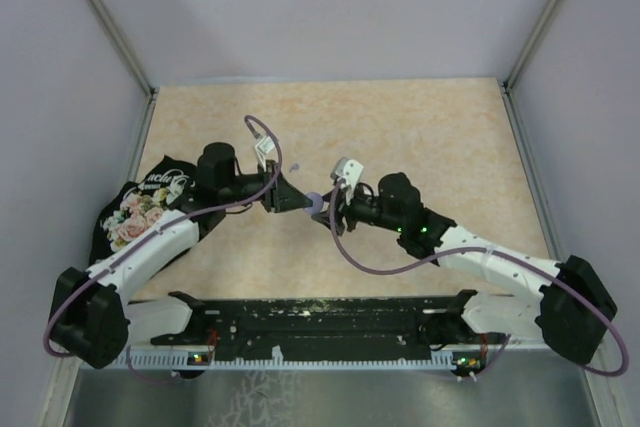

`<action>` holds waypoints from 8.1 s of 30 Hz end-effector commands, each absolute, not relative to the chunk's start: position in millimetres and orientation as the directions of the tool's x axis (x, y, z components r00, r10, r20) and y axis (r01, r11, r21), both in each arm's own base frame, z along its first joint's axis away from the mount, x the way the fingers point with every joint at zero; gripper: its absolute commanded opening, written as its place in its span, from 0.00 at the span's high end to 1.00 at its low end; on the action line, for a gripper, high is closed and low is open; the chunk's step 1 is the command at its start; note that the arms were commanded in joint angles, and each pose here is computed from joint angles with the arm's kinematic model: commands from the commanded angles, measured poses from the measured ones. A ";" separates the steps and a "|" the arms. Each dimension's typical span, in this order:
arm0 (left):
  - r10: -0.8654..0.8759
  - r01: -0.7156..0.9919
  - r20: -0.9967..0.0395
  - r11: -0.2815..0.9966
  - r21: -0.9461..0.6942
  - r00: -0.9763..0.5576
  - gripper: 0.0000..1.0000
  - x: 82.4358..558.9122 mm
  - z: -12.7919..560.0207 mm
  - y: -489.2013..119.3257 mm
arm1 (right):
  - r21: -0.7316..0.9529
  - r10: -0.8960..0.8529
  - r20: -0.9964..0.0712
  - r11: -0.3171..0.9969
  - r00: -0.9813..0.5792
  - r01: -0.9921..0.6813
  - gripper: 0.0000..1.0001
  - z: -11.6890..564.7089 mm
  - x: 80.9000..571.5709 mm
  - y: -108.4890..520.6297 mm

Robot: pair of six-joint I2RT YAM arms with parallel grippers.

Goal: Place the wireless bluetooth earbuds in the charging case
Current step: Pick up the charging case at the center of the board, then open the charging case, then pick up the earbud from the center of the board, then place the earbud in the charging case.

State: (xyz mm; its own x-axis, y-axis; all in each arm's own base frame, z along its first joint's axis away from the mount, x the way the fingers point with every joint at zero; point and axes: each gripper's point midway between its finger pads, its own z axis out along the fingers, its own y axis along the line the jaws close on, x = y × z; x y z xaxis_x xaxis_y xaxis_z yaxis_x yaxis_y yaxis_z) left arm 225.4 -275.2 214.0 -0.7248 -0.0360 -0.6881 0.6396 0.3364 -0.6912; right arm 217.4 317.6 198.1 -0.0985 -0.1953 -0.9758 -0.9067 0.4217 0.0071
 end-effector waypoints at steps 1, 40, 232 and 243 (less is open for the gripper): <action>0.016 0.781 -0.821 0.322 -0.536 -0.570 0.94 228.0 241.9 -270.3 | 0.056 -0.030 -0.997 0.297 -0.068 -0.953 0.47 245.7 202.7 311.7; 0.301 0.972 -0.925 0.083 -0.218 -0.233 0.92 190.4 278.3 -274.6 | 0.109 -0.012 -0.994 -0.067 -0.109 -0.992 0.74 277.9 175.1 334.8; -0.321 0.844 -0.815 0.081 -0.531 -0.482 0.88 209.6 378.3 -300.2 | -0.011 0.416 -0.881 0.461 0.227 -0.887 1.00 347.8 219.7 305.6; -0.300 0.848 -0.833 0.120 -0.517 -0.465 0.88 211.4 371.7 -307.9 | -0.031 0.421 -0.875 0.444 0.239 -0.896 1.00 352.4 213.5 307.0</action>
State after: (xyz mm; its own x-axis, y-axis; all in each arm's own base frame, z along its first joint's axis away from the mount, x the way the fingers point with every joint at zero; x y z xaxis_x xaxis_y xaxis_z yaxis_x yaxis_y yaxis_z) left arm 210.2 -306.4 366.2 -0.5053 -0.2923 -0.8120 0.8279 0.1014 -0.5517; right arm 222.8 308.1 307.3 0.1513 0.3361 -0.9296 -0.8880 0.4593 0.0215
